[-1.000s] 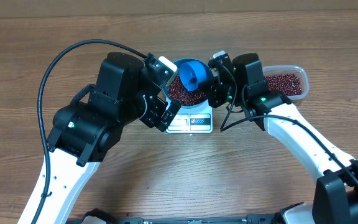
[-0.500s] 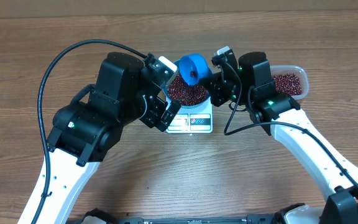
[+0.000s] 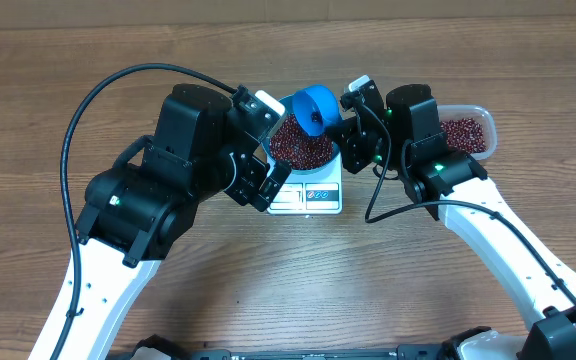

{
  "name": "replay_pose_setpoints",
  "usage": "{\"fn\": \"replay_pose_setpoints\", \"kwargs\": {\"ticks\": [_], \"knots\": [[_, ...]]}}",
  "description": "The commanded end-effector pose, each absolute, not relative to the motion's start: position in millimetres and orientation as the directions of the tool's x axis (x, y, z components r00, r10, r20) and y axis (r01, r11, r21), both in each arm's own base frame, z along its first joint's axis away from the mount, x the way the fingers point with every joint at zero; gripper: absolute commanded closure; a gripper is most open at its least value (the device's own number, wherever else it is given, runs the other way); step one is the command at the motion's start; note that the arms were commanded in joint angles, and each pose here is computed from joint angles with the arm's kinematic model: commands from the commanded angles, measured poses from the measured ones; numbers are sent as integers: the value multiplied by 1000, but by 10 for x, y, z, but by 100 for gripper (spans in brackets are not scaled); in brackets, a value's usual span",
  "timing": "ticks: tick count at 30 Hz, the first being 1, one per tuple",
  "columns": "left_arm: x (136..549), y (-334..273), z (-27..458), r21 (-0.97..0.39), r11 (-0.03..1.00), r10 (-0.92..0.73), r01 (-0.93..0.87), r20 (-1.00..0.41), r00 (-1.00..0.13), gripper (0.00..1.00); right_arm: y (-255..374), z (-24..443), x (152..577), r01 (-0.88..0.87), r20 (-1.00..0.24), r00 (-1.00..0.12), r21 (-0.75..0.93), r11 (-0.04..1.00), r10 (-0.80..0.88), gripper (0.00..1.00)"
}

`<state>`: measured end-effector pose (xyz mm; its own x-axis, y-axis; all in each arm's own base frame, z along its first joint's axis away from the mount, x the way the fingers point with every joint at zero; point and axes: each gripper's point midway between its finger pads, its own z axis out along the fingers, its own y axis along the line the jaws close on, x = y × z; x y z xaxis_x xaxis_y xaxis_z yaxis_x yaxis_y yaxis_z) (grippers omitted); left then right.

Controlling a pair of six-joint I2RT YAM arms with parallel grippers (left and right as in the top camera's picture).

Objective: Scoop item into bowl and weigh 150g on scale
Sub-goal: 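Tilt the scoop further over the bowl with the right gripper, emptying it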

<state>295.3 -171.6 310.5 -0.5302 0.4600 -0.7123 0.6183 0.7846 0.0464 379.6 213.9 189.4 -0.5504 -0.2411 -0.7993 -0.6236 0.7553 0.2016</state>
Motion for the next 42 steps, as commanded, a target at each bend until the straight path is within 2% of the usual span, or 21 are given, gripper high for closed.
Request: {"fn": "replay_pose_setpoints", "kwargs": {"ticks": [1,17,30,36,42], "knots": [[2961,-1749,3177,30,783,445,622,-726,-524,0,2128,2131,3836,-641,-837,-491,158,751,-243,96],[2962,-1748,3178,30,783,444,621,-727,-524,1,2013,1927,3756,-705,-793,-425,-11,709,-436,96],[2962,-1749,3178,30,783,444,621,-727,-524,0,1998,1930,3774,-701,-793,-419,-26,713,-442,96],[2962,-1749,3178,30,783,444,621,-727,-524,0,2019,2000,3826,-711,-812,-370,-65,700,-452,96],[2961,-1748,3177,31,783,445,621,-726,-524,0,2060,1889,3700,-728,-780,-406,-40,685,-477,96]]}}
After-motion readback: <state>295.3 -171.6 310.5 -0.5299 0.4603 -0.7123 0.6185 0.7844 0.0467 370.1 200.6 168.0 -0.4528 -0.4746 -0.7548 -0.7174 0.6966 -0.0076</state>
